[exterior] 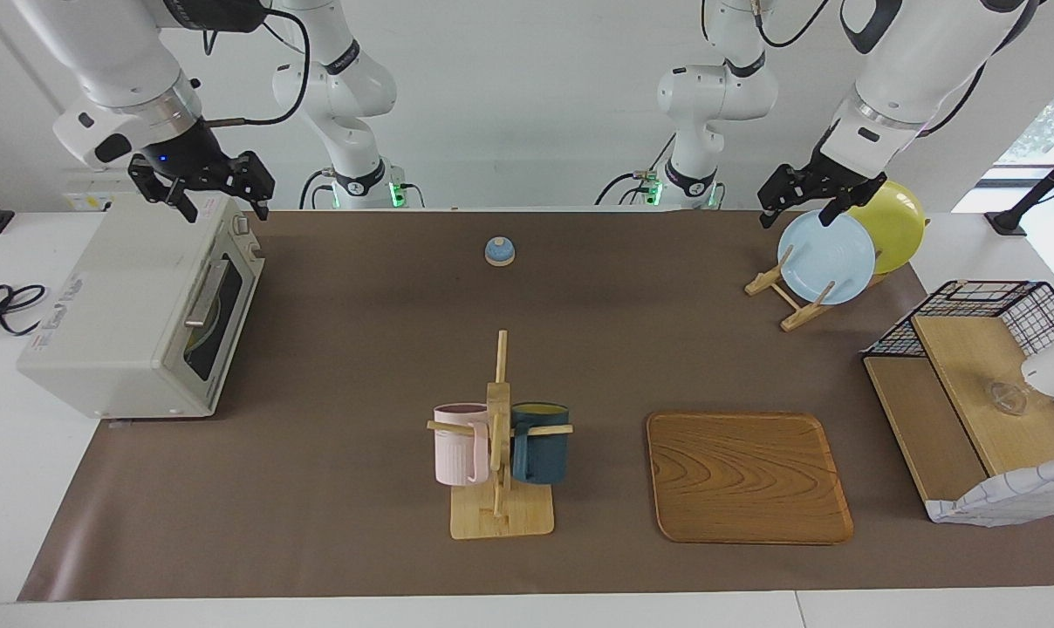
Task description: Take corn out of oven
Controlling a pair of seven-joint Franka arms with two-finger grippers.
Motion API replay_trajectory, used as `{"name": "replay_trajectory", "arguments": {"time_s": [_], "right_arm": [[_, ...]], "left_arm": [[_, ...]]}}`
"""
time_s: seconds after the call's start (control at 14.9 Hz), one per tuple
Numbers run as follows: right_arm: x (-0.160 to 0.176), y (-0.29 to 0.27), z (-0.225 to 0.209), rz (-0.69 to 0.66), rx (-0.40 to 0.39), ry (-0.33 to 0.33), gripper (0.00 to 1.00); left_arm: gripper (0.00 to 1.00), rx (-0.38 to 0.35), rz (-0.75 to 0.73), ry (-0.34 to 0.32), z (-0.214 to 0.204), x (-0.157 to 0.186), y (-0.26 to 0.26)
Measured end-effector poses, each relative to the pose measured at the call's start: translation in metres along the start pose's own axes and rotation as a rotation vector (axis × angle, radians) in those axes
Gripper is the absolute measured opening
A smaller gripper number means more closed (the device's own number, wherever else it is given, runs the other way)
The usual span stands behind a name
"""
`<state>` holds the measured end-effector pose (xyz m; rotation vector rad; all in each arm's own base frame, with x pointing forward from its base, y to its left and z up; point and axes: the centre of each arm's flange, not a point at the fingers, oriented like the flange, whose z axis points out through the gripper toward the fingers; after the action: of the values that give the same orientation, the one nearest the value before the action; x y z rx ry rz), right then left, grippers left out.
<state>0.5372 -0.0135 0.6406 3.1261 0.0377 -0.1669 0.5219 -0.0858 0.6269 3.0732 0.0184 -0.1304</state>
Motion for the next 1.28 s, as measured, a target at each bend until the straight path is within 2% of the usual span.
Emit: {"name": "replay_trajectory", "arguments": {"time_s": [0.07, 0.34, 0.6, 0.67, 1.28], "right_arm": [[0.0, -0.001, 0.002, -0.003, 0.0, -0.002, 0.93], [-0.002, -0.001, 0.032, -0.008, -0.002, 0.032, 0.47], [-0.009, 0.003, 0.068, -0.016, -0.01, 0.025, 0.08], [-0.01, 0.006, 0.073, -0.01, -0.012, 0.028, 0.01], [-0.009, 0.046, 0.108, -0.008, -0.08, 0.048, 0.01]], "left_arm": [[1.0, 0.0, 0.0, 0.0, 0.0, 0.0, 0.0], [1.0, 0.0, 0.0, 0.0, 0.0, 0.0, 0.0], [1.0, 0.0, 0.0, 0.0, 0.0, 0.0, 0.0], [1.0, 0.0, 0.0, 0.0, 0.0, 0.0, 0.0], [1.0, 0.0, 0.0, 0.0, 0.0, 0.0, 0.0]]}}
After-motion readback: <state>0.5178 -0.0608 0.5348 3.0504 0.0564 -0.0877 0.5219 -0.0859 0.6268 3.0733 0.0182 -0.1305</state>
